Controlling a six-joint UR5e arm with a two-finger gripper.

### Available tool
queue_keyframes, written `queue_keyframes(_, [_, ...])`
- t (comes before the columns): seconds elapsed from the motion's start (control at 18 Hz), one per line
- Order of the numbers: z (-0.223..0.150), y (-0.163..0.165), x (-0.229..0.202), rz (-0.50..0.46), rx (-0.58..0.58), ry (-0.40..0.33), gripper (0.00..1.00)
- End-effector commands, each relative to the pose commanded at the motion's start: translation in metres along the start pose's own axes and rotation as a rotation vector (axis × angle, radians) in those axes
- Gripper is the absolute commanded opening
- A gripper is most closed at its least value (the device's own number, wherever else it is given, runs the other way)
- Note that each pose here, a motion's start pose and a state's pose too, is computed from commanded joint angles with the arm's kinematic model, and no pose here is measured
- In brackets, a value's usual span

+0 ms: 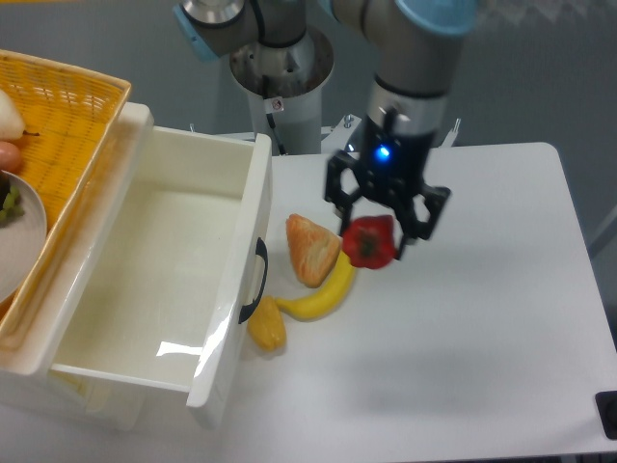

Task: Place the red pepper in the upper white drawer
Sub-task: 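Lift the red pepper and carry it over the open white drawer, then lower the red pepper down into the drawer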

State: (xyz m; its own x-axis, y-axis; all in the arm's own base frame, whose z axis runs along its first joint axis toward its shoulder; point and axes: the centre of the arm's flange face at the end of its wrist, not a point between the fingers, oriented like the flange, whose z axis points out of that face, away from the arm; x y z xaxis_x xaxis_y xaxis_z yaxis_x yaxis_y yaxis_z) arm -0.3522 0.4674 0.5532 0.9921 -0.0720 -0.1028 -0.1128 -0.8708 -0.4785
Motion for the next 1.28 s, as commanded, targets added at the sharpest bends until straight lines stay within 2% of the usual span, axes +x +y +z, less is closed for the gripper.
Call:
queue_keyframes(0.28, [-0.006, -0.015, 0.044, 0.059, 0.008, 0.012, 0.08])
queue_keyframes(0.61, [0.007, -0.033, 0.092, 0.150, 0.007, 0.060, 0.06])
queue_keyframes(0.89, [0.029, -0.043, 0.125, 0.289, -0.033, 0.093, 0.06])
queue_keyframes(1.06, [0.043, -0.048, 0.139, 0.410, -0.073, 0.106, 0.06])
queue_keyframes(1.28, [0.069, -0.054, 0.150, 0.484, -0.133, 0.119, 0.07])
